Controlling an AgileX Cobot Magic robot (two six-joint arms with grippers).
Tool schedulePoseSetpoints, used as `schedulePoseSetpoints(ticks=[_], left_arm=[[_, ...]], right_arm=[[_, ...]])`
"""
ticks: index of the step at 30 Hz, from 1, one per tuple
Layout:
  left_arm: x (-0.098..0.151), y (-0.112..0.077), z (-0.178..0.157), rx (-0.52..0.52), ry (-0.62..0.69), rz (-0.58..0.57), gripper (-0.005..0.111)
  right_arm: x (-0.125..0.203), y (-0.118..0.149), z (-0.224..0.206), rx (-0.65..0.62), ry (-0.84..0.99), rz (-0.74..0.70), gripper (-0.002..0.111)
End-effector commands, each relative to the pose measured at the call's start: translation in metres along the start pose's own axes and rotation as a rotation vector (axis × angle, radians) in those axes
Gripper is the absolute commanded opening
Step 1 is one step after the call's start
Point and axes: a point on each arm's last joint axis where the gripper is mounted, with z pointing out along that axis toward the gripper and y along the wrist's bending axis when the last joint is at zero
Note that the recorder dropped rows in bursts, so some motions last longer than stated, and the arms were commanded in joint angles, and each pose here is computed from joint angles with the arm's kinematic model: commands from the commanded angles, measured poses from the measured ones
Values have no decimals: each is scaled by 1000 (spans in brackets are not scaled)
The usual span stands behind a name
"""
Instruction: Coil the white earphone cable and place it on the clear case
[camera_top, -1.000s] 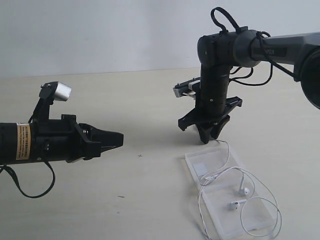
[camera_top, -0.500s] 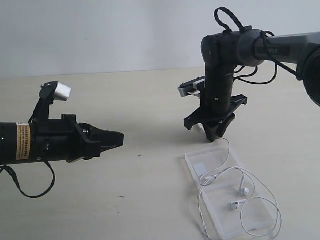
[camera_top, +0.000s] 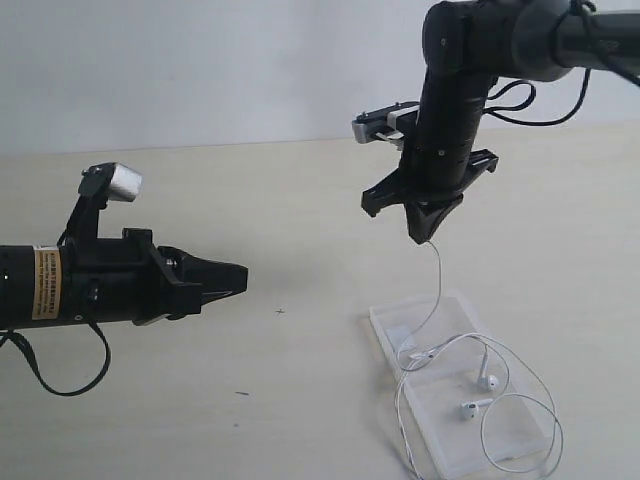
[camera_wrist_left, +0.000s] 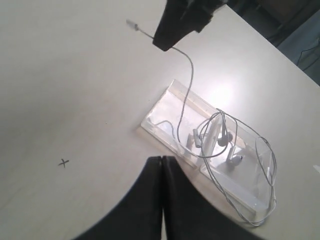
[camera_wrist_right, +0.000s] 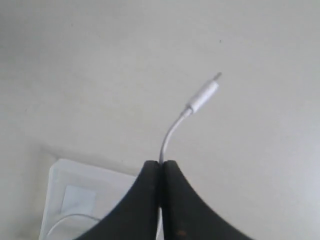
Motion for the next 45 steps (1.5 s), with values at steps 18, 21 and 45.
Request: schedulePoseSetpoints(ticks=[18,21,45], left_arm=[[-2,-1,-2,0,-24,-10,0],[-2,-1,-2,0,-24,-10,0],[-3,-1,-2,2,-30,-14,0]], right_arm=[[116,22,12,-120,281,89,0],[124,22,19,-125,317,91,0],[112,28,-22,-162,160,89,49]])
